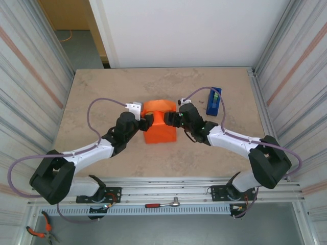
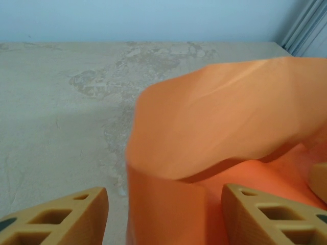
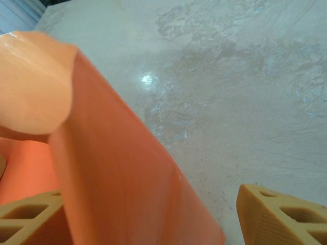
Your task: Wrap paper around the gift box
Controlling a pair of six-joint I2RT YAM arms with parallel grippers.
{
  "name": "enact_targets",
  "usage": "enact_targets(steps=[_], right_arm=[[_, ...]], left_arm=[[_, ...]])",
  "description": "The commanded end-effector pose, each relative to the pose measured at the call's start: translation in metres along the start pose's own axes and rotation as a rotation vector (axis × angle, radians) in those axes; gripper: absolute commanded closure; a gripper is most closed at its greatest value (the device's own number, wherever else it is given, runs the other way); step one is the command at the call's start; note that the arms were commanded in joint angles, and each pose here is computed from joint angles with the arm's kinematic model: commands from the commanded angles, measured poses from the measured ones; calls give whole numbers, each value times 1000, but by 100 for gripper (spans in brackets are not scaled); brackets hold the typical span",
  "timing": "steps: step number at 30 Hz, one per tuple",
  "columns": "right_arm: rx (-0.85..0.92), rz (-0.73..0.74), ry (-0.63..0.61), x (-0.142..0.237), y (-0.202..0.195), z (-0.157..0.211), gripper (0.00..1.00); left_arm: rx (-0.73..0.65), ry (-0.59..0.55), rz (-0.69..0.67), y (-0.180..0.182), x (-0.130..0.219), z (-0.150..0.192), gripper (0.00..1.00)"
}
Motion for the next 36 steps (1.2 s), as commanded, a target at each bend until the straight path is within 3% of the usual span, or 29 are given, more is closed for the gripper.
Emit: enact_targets(steps=[1,8,15,21,29,36], right_arm=[[45,133,39,6,-14,24,28],[34,141,-13,16,-13,12,27],[-18,30,-53,41,-4,-15,17],[-14,4,-46,42,-1,-13,16],[32,75,-49,24,1,3,21],[47,139,-35,14,-8,17,32]], left_arm=[[-24,31,-1,-4,-9,6,46],[-27,36,4,-12,-13,10,59],[-13,40,-42,-8,-8,15,63],[-9,37,-54,-11,-8,13,66],[-4,39,-76,-13,-8,14,68],[-8,29,-80,-13,-8,12,70]])
Point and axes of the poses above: each hand's point on the last joint's axis, 136 mm out from that joint toward the fingers, its own x axis back along the fingers, its own y axis along the line the jaws close on, z = x × y, the point moved 7 cm from there along x, back along the fingers, and after that the axes turned 3 degrees about -x, right-handed, at the moved point
